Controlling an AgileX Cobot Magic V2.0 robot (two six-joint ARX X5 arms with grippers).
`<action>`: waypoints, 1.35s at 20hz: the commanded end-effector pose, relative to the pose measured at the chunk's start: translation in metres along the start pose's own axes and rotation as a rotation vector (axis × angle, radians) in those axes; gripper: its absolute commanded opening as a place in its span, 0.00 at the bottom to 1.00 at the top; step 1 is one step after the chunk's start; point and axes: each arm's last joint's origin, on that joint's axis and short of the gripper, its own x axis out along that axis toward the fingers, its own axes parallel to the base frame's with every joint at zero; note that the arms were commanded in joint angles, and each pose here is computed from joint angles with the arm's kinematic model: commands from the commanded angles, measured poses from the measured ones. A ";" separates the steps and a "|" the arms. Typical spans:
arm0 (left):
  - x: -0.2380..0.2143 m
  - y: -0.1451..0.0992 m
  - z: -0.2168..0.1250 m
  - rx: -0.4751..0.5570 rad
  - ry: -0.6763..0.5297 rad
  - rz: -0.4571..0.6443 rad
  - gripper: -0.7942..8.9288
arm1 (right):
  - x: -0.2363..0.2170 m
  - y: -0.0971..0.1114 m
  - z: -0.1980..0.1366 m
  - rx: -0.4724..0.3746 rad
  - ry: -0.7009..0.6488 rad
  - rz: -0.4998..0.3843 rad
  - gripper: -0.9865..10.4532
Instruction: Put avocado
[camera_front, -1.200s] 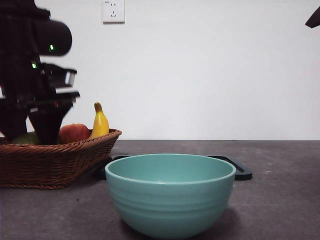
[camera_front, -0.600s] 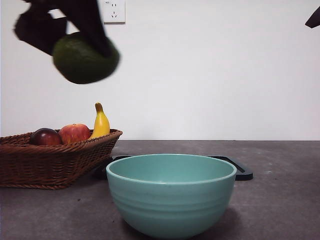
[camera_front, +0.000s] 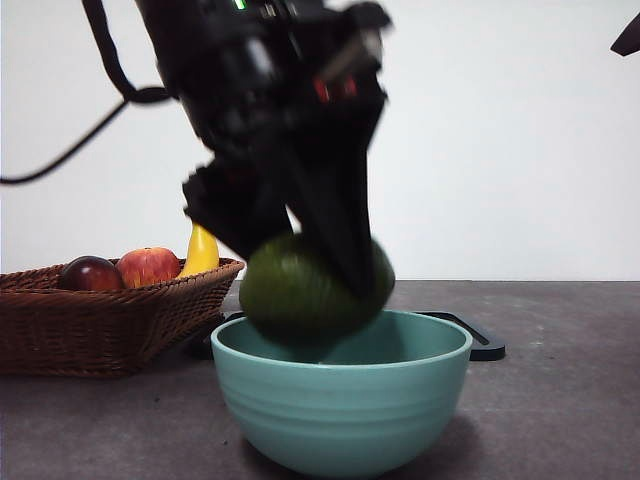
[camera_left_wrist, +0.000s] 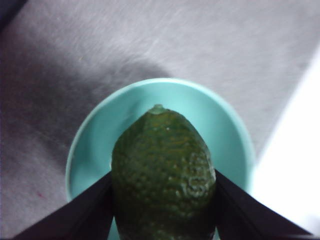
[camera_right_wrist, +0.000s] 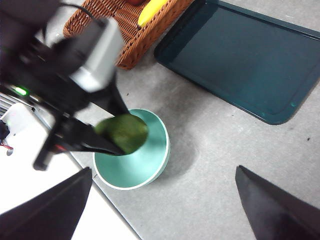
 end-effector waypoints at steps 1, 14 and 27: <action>0.015 -0.005 0.005 0.034 0.021 0.025 0.33 | -0.002 0.002 0.005 -0.003 -0.016 0.002 0.49; 0.037 -0.010 0.004 0.053 0.071 0.023 0.47 | -0.002 0.002 0.005 -0.002 -0.015 0.002 0.49; -0.054 -0.006 0.005 -0.022 -0.221 0.040 0.47 | -0.002 0.002 0.005 -0.002 -0.015 0.002 0.49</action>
